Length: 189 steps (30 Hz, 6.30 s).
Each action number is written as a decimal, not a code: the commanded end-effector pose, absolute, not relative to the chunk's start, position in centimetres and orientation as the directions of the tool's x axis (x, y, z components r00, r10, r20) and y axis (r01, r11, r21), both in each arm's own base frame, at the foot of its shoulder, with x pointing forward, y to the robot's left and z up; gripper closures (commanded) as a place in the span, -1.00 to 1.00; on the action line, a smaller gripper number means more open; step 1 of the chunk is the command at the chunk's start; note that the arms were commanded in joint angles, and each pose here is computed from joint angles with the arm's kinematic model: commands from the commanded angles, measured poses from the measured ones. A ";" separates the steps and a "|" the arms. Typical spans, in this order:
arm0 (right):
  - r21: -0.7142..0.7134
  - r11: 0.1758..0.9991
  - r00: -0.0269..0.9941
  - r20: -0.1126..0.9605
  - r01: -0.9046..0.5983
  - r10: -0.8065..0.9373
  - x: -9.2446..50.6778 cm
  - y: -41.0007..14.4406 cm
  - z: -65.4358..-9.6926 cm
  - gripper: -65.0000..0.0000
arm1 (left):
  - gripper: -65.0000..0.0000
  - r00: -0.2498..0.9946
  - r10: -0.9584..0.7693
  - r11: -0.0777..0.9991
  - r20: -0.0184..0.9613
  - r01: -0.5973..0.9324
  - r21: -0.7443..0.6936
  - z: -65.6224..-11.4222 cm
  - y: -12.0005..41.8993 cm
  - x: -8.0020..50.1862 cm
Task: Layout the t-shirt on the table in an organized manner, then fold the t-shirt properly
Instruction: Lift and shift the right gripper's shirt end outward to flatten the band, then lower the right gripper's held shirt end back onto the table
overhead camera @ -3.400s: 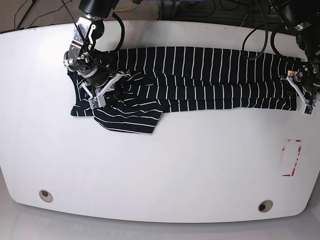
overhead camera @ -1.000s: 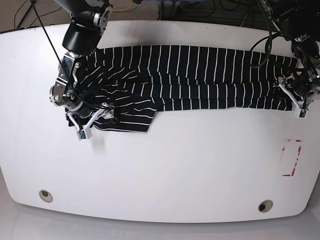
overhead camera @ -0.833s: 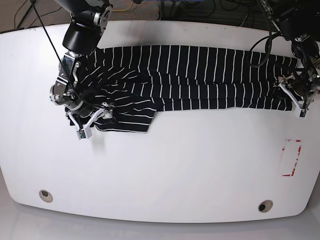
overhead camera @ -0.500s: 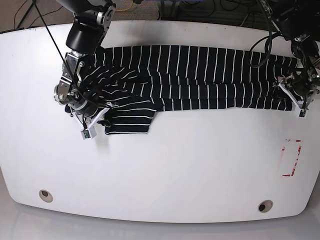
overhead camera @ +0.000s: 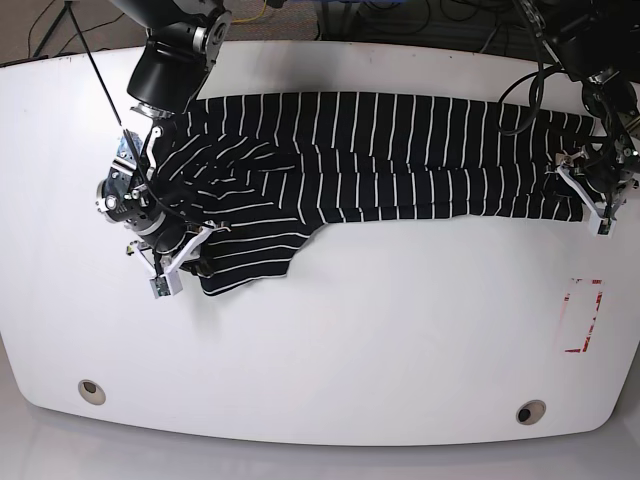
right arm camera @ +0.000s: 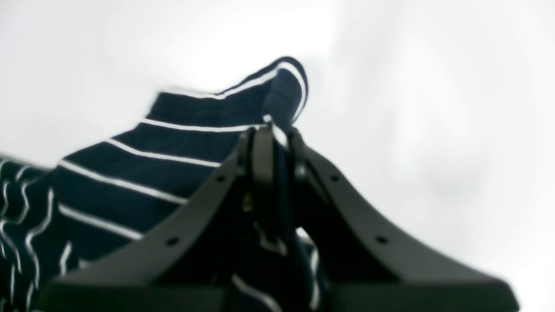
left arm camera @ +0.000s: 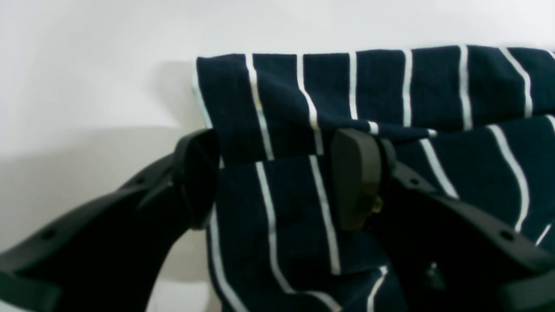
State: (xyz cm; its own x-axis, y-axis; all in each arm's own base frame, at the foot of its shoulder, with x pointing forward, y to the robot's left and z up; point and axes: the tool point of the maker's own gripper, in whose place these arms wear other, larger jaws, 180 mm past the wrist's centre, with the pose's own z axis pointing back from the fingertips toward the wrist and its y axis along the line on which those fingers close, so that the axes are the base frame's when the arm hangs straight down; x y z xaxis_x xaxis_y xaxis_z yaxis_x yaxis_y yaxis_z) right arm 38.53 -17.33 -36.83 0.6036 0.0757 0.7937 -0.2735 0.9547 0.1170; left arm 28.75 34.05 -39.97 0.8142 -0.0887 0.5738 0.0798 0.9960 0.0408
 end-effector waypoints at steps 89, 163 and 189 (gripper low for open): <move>0.389 0.797 0.566 0.821 -0.462 -0.072 26.3 -14.0 -27.3 0.67 | -0.18 0.841 -0.108 0.993 0.530 0.116 0.018 -41.8 33.4 27.7; 0.310 0.859 0.662 0.748 -0.407 0.044 25.9 -12.8 -32.4 0.92 | -0.18 0.841 -0.113 0.993 0.530 0.119 0.024 -41.7 33.5 27.7; 0.219 0.929 0.779 0.618 -0.298 0.104 24.4 -17.1 -42.4 0.92 | -0.18 0.864 -0.077 0.995 0.497 0.100 -0.021 -43.3 33.3 27.3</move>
